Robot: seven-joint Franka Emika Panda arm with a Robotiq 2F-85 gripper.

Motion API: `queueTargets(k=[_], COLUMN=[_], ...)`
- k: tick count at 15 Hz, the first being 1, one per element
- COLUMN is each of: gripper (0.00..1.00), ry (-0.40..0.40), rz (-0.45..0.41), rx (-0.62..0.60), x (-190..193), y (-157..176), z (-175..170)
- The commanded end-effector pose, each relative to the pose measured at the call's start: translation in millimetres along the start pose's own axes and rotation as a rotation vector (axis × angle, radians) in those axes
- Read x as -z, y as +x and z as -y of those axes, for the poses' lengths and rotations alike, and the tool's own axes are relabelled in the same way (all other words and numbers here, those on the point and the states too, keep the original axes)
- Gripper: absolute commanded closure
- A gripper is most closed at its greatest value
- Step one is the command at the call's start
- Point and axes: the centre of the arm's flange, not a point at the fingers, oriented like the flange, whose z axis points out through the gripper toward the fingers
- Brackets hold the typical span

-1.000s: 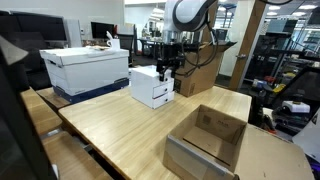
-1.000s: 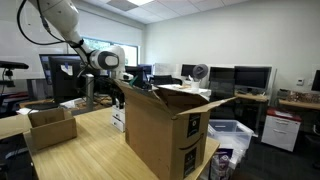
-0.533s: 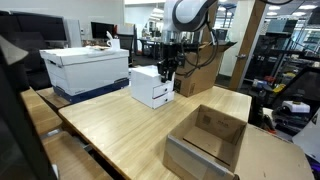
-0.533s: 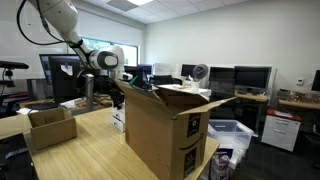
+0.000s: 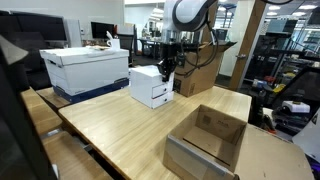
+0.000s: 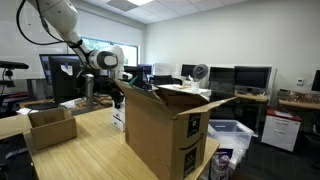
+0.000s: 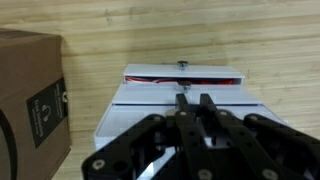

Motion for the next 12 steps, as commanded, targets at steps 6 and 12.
queueTargets(k=[6, 12], gripper=[0.94, 0.94], ry=[-0.016, -0.016], rz=[-0.006, 0.023], rx=[-0.109, -0.169], x=[14, 21], y=[-46, -84], z=[-11, -5])
